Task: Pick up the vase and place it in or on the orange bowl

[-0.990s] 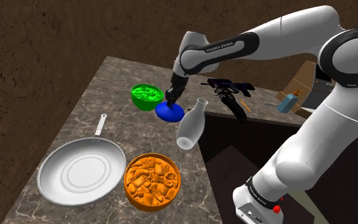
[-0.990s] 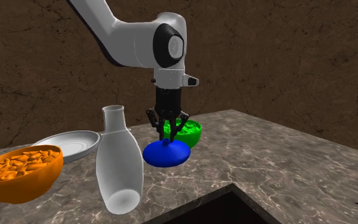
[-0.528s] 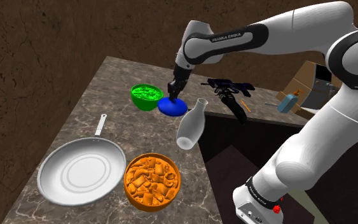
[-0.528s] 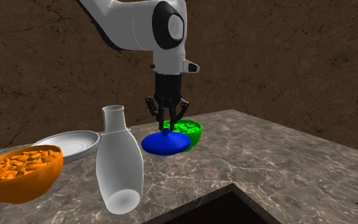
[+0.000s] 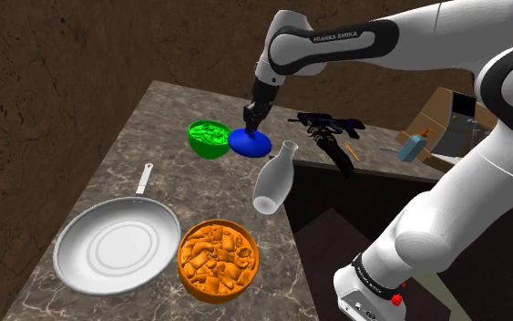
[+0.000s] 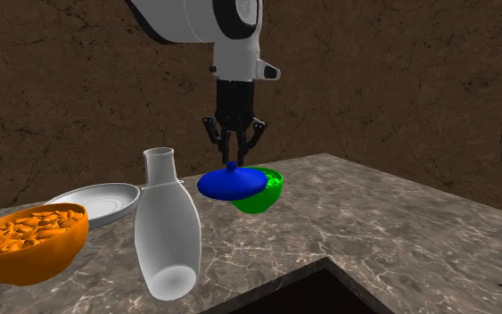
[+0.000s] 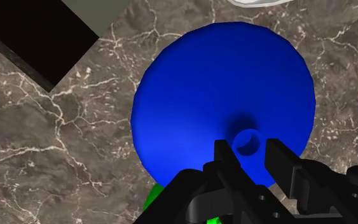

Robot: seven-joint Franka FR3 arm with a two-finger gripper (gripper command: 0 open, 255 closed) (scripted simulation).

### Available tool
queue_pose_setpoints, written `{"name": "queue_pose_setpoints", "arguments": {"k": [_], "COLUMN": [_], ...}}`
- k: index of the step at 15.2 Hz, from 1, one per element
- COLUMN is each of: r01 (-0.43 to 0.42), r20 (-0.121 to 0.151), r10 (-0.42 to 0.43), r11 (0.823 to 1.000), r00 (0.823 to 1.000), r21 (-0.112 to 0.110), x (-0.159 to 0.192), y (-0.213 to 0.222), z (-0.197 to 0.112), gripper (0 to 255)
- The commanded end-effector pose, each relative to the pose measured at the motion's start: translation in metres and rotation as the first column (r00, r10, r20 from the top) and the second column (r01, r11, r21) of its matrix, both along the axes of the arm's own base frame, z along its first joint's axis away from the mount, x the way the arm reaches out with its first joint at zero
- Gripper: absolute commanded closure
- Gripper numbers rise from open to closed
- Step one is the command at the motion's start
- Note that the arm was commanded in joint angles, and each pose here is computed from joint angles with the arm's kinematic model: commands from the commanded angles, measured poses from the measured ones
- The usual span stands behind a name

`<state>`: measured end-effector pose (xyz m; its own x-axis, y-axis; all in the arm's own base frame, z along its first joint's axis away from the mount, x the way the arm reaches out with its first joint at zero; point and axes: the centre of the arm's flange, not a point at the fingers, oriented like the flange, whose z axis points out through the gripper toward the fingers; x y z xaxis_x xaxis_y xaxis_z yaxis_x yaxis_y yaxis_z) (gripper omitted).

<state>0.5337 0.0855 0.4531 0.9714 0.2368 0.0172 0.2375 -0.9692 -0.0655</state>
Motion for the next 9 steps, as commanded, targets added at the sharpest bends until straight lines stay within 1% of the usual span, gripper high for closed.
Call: {"name": "queue_pose_setpoints", "arguments": {"k": [1,9], "r01": [0.000,0.000], "r20": [0.000,0.000], "r10": [0.000,0.000], "r11": [1.000,1.000], "r00": [1.000,1.000], "r21": [0.000,0.000], "x": [-0.001,-0.001], "y": [0.001,0.000], "z": [0.010,0.049], "gripper": [255,255]}}
